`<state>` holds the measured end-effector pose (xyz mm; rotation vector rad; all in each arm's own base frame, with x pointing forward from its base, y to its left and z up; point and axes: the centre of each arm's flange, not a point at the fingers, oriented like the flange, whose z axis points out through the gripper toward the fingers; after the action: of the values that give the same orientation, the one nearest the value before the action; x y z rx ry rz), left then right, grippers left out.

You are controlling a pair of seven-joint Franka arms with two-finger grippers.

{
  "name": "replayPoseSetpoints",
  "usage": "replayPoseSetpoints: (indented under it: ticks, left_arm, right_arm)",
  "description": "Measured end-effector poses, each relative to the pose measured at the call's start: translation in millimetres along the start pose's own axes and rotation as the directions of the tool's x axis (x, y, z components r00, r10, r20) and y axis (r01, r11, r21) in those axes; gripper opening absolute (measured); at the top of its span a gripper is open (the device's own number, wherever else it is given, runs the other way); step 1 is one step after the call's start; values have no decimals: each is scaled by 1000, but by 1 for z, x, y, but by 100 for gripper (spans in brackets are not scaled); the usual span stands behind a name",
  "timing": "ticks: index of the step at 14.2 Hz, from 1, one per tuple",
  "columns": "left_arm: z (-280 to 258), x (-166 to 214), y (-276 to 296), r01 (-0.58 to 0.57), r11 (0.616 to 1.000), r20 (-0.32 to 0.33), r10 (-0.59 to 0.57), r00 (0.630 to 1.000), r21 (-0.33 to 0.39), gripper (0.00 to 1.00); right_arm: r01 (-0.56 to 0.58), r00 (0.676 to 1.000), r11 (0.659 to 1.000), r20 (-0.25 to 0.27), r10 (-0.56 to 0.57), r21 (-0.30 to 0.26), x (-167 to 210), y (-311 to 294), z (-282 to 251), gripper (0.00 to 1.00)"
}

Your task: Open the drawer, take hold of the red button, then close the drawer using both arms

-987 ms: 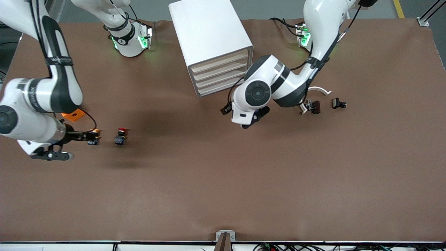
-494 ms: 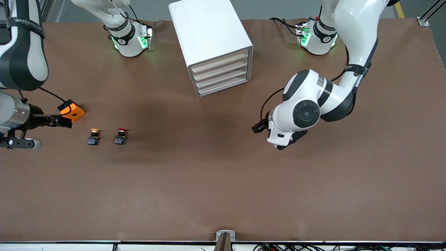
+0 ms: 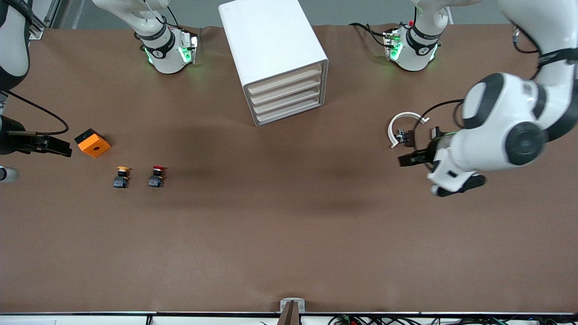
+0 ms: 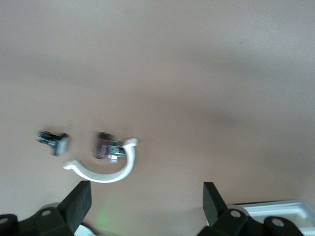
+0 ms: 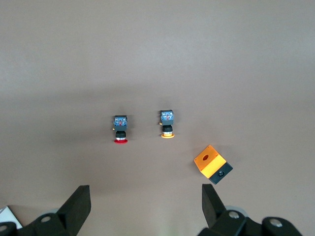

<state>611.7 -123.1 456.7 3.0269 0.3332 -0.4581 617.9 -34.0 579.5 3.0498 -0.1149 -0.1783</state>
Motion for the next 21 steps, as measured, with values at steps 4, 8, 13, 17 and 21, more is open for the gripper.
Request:
replayPoseSetpoints:
  ticks: [4,8,13,17,21]
  left_arm:
    - [-10,-21,-35,-83,996,-10,83,996,23,100]
    - [-5,-44,-39,-111,991,-42,114,993,69,100]
    - [-12,-68,-47,-139,985,-151,153,977,99,100]
    - [-57,-85,-99,-183,980,-218,197,956,84,100]
    - [-88,-111,-119,-173,982,-249,186,951,73,100]
  right_arm:
    - [3,998,1000,66,-3,0,-7,-1,4,100]
    - [4,998,996,58,-9,93,-12,-7,-7,100]
    - [-35,999,986,-1,36,161,-38,35,-46,100]
    - [-29,999,987,-12,32,159,-57,35,-66,100]
    - [-13,999,992,-36,17,128,-69,27,-81,100]
